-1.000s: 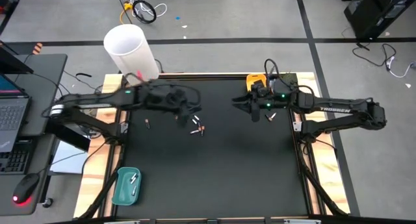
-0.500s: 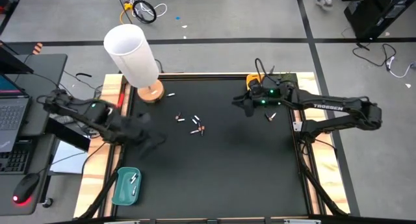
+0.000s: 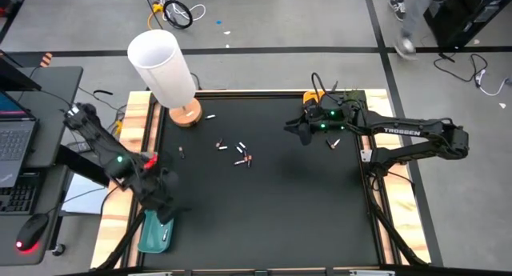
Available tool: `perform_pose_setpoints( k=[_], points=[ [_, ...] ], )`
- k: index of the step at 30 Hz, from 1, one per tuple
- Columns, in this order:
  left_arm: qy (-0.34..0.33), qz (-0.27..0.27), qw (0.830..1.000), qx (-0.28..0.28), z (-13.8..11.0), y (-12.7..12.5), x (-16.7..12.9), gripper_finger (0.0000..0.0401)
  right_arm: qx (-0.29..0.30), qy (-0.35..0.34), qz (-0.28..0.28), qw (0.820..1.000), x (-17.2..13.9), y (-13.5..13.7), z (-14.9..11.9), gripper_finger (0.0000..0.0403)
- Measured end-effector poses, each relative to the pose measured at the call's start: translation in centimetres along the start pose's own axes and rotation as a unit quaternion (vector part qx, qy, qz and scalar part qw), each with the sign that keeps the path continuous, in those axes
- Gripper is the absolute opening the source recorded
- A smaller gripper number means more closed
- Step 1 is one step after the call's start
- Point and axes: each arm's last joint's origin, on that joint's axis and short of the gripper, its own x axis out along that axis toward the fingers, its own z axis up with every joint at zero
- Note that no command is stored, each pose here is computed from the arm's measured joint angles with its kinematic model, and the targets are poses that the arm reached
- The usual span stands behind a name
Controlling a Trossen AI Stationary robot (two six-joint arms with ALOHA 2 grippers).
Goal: Sort batteries
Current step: Put the silver battery into the blue bin
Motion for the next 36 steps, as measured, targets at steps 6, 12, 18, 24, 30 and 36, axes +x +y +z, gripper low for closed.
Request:
perform_pose_setpoints(
  k=[6,12,18,24,30,36],
  points=[
    [0.019,-0.04,0.998,-0.035,-2.9,0.8,3.3,0.0044,0.003,0.01,0.017,1.0,0.0,0.1,-0.1,0.0152],
    [0.037,-0.016,0.995,-0.091,-6.1,2.7,4.6,0.0044,0.003,0.012,0.021,1.0,0.0,0.1,-0.1,0.0152],
    [0.037,0.025,0.991,-0.129,-7.4,5.3,6.3,0.0044,0.004,0.001,0.027,1.0,0.0,0.2,0.1,0.0152],
    [0.02,0.064,0.99,-0.127,-7.0,7.5,8.3,0.0044,0.015,-0.008,0.033,0.999,0.0,0.4,0.3,0.0152],
    [0.003,0.077,0.99,-0.12,-6.7,9.3,10.0,0.0063,0.027,-0.007,0.033,0.999,0.0,0.3,0.3,0.015],
    [0.018,0.035,0.993,-0.114,-6.6,10.5,11.7,0.0071,0.05,-0.012,0.027,0.998,-0.1,0.0,0.5,0.0144]
  ],
)
